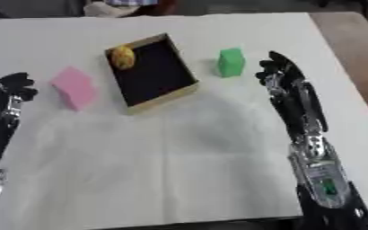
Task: Pick up objects on the table and place them in the box.
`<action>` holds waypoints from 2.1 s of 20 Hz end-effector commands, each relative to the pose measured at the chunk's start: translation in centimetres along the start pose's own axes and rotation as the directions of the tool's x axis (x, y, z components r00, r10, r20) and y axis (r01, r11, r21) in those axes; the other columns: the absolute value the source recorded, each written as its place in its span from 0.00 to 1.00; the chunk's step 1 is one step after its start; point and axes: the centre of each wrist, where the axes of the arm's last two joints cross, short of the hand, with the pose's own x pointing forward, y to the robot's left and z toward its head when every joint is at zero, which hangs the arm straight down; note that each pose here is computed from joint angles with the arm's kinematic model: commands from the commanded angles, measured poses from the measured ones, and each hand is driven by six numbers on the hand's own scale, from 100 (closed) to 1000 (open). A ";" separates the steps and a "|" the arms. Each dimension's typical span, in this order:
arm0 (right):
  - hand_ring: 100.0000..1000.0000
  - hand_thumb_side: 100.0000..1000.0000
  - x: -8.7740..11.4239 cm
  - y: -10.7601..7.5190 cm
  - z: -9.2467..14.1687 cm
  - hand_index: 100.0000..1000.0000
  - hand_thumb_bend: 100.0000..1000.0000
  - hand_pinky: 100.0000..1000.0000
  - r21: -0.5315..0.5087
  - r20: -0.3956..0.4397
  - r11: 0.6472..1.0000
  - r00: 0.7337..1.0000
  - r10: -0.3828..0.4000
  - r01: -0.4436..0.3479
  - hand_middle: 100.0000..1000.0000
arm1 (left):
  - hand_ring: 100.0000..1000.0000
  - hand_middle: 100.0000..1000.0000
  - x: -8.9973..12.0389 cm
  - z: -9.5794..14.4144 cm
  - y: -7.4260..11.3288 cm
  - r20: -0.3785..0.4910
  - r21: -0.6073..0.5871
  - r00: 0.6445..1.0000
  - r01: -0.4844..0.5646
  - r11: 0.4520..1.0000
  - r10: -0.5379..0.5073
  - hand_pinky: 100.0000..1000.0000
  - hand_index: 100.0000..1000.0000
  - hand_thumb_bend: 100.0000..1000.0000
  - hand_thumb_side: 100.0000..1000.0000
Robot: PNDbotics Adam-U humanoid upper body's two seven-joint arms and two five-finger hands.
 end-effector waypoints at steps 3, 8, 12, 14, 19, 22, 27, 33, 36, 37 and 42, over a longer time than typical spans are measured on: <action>0.71 0.65 0.6 -0.7 -0.3 0.89 0.00 0.75 -0.004 0.023 1.000 0.999 0.026 -0.026 0.73 | 0.71 0.71 2.0 -2.1 5.2 0.116 -0.127 0.956 0.284 0.950 -0.270 0.74 0.82 0.16 0.64; 0.71 0.65 0.4 -0.8 -0.1 0.89 0.00 0.76 0.001 0.015 0.999 0.999 0.033 -0.033 0.73 | 0.73 0.73 3.9 -4.4 8.5 0.241 -0.330 0.845 0.534 0.778 -0.478 0.74 0.83 0.24 0.56; 0.71 0.65 0.3 -0.8 0.0 0.89 0.00 0.76 0.010 0.011 0.999 0.999 0.036 -0.036 0.73 | 0.75 0.75 5.0 -6.7 9.8 0.354 -0.476 0.733 0.676 0.562 -0.582 0.75 0.85 0.31 0.47; 0.71 0.65 0.3 -0.7 0.1 0.89 0.00 0.76 0.016 0.007 0.999 0.999 0.038 -0.038 0.73 | 0.77 0.76 5.5 -7.7 10.0 0.412 -0.521 0.673 0.727 0.448 -0.614 0.76 0.85 0.37 0.42; 0.71 0.65 0.1 -0.8 0.3 0.89 0.00 0.76 0.026 0.000 0.999 0.999 0.043 -0.043 0.73 | 0.79 0.79 6.2 -10.2 9.7 0.544 -0.548 0.535 0.810 0.209 -0.646 0.78 0.88 0.46 0.31; 0.71 0.65 0.0 -0.7 0.4 0.89 0.00 0.76 0.030 -0.003 0.999 0.999 0.044 -0.044 0.73 | 0.81 0.80 6.2 -11.4 8.9 0.606 -0.538 0.462 0.838 0.095 -0.648 0.79 0.89 0.51 0.27; 0.71 0.65 -0.1 -0.8 0.4 0.89 0.00 0.76 0.031 -0.006 0.999 0.999 0.044 -0.044 0.73 | 0.83 0.82 5.3 -13.0 7.8 0.649 -0.518 0.377 0.855 -0.022 -0.661 0.80 0.89 0.52 0.20; 0.71 0.65 -0.1 -0.6 0.4 0.89 0.00 0.76 0.035 -0.007 0.999 0.999 0.040 -0.040 0.73 | 0.82 0.80 2.8 -14.7 6.0 0.638 -0.542 0.376 0.839 -0.045 -0.672 0.79 0.88 0.50 0.16; 0.71 0.65 -0.1 -0.5 0.4 0.89 0.00 0.76 0.037 -0.006 0.999 0.999 0.038 -0.038 0.73 | 0.82 0.80 1.7 -15.3 5.1 0.640 -0.542 0.371 0.839 -0.053 -0.673 0.79 0.87 0.50 0.15; 0.71 0.65 -0.1 -0.5 0.4 0.89 0.00 0.76 0.037 -0.006 0.999 0.999 0.037 -0.037 0.73 | 0.83 0.80 1.5 -15.5 4.9 0.641 -0.540 0.369 0.840 -0.054 -0.673 0.79 0.87 0.50 0.15; 0.71 0.65 -0.1 -0.4 0.4 0.89 0.00 0.76 0.038 -0.006 0.999 0.999 0.034 -0.034 0.73 | 0.83 0.80 1.2 -16.2 4.1 0.645 -0.514 0.355 0.857 -0.040 -0.676 0.79 0.87 0.49 0.14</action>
